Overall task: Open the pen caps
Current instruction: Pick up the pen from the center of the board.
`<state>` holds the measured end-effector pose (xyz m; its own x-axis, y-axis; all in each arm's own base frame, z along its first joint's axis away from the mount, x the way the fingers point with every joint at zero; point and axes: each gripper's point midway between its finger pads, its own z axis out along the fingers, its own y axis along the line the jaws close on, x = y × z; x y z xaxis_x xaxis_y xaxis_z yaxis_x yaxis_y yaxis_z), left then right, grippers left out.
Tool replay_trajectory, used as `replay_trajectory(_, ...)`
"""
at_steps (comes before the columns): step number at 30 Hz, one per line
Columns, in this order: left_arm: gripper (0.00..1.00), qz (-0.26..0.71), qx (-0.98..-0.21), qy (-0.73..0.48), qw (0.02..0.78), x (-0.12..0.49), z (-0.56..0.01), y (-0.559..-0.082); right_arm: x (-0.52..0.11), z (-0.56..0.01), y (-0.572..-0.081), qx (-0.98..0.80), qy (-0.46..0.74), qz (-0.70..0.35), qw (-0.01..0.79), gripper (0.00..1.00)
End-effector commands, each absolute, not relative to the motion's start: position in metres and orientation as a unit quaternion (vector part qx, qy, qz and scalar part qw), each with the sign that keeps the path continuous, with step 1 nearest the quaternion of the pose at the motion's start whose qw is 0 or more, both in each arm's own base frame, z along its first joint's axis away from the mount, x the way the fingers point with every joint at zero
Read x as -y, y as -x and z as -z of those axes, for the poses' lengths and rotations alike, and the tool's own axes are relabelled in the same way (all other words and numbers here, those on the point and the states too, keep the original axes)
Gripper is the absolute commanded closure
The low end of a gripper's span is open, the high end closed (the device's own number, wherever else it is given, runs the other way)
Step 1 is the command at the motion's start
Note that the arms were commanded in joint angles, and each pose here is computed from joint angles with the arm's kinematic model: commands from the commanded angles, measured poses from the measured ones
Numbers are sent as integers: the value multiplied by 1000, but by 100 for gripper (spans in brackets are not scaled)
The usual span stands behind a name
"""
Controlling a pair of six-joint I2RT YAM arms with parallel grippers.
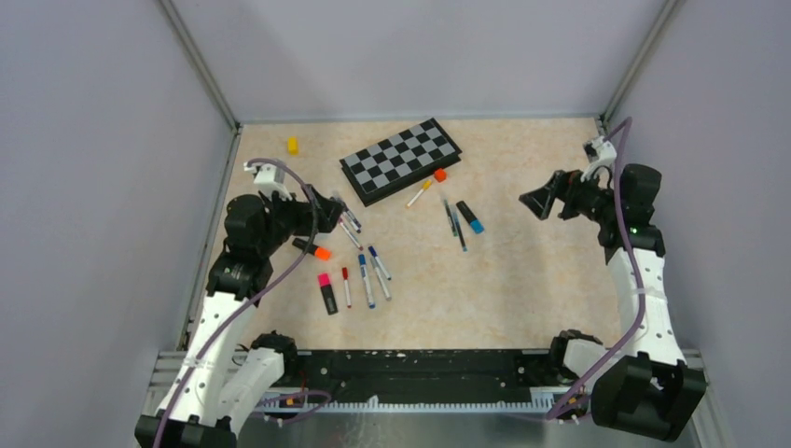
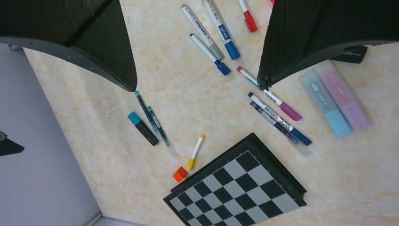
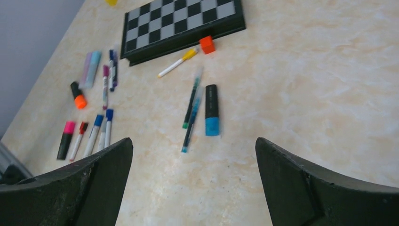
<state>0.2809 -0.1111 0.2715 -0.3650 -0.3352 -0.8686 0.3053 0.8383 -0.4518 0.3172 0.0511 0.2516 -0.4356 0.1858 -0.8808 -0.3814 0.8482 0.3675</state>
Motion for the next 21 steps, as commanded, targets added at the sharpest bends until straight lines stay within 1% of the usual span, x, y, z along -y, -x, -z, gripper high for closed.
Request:
replay_trajectory(1, 1, 323, -779, -19, 538, 130, -269, -282, -86, -255, -295, -746, 220, -323, 539, 1)
replay_trajectory(5, 1, 305, -805, -17, 509, 137, -248, -285, -98, -244, -280, -727, 261, -356, 526, 1)
replay_trajectory(10, 1, 212, -853, 0, 477, 144, -206, -292, -100, -229, -276, -725, 266, -364, 521, 1)
replay_trajectory(13, 2, 157, -874, 45, 458, 136, -178, -301, -99, -221, -276, -728, 265, -358, 521, 1)
replay_trajectory(15, 5, 136, -881, 81, 445, 130, -161, -308, -97, -215, -278, -734, 261, -352, 519, 1)
replay_trajectory(18, 14, 119, -894, 121, 415, 127, -145, -310, -90, -207, -285, -748, 249, -330, 519, 1)
replay_trajectory(19, 16, 116, -897, 130, 406, 127, -142, -310, -87, -204, -288, -754, 244, -323, 518, 1)
replay_trajectory(21, 17, 106, -904, 135, 392, 126, -132, -308, -82, -198, -294, -765, 235, -310, 513, 1)
